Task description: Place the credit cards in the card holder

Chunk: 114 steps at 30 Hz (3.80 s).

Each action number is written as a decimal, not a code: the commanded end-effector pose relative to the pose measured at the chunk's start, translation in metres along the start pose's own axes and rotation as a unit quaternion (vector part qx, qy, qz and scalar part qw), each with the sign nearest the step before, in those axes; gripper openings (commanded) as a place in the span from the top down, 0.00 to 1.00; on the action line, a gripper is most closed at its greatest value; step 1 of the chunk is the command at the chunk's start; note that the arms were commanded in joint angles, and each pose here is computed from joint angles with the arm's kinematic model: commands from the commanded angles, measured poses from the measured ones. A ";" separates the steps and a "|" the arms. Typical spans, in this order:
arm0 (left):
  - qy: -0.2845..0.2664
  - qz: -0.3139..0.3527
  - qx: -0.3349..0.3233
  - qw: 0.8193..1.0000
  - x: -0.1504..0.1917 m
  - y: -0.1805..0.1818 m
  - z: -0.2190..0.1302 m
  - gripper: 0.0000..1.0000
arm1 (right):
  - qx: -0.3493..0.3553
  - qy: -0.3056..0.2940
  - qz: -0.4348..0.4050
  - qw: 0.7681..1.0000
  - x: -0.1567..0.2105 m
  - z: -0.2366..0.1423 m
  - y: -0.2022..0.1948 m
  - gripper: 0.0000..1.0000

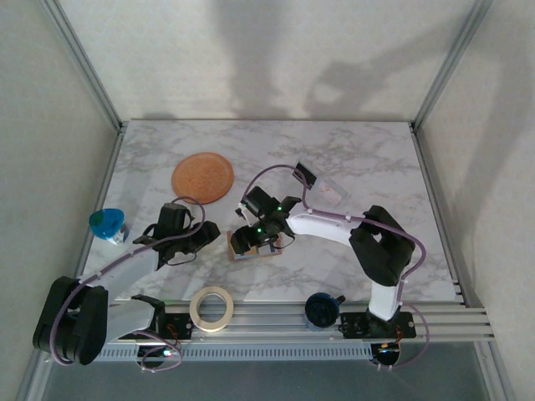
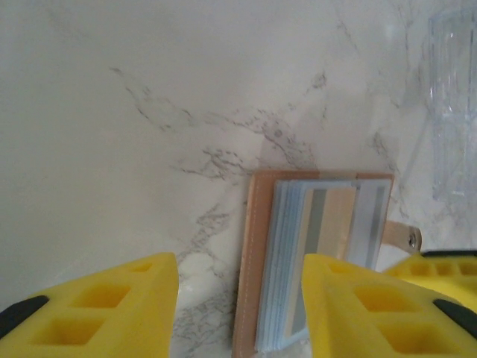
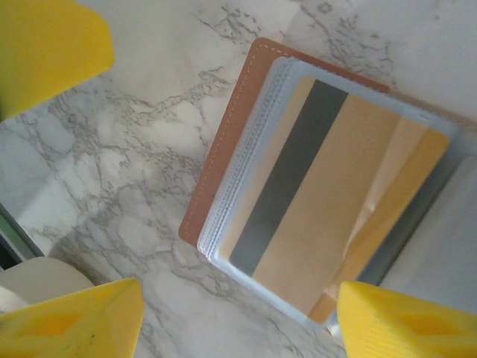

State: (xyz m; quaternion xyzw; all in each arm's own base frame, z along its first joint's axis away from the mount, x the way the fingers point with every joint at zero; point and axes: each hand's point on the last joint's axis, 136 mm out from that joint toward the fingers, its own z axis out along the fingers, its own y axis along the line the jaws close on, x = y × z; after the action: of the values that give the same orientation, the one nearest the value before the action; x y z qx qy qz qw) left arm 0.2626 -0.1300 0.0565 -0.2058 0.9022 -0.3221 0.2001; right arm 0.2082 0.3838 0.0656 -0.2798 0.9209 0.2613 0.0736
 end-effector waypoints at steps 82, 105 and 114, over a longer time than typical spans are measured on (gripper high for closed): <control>0.112 0.039 0.073 0.990 0.038 -0.064 0.070 0.92 | -0.083 -0.093 0.070 0.990 0.005 -0.007 -0.043 0.22; 0.167 0.085 0.108 0.976 0.075 -0.125 0.092 0.63 | 0.016 -0.176 0.143 0.974 0.010 -0.095 -0.123 0.16; 0.176 0.081 0.083 0.978 0.090 -0.128 0.111 0.68 | 0.007 -0.187 0.163 0.969 0.012 -0.113 -0.138 0.16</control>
State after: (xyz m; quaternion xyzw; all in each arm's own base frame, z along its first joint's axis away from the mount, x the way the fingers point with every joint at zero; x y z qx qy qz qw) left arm 0.2665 -0.3192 0.0417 -0.0414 0.9051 -0.4172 0.0712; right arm 0.2831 0.2237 0.0940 -0.0589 0.9277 0.3023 0.2110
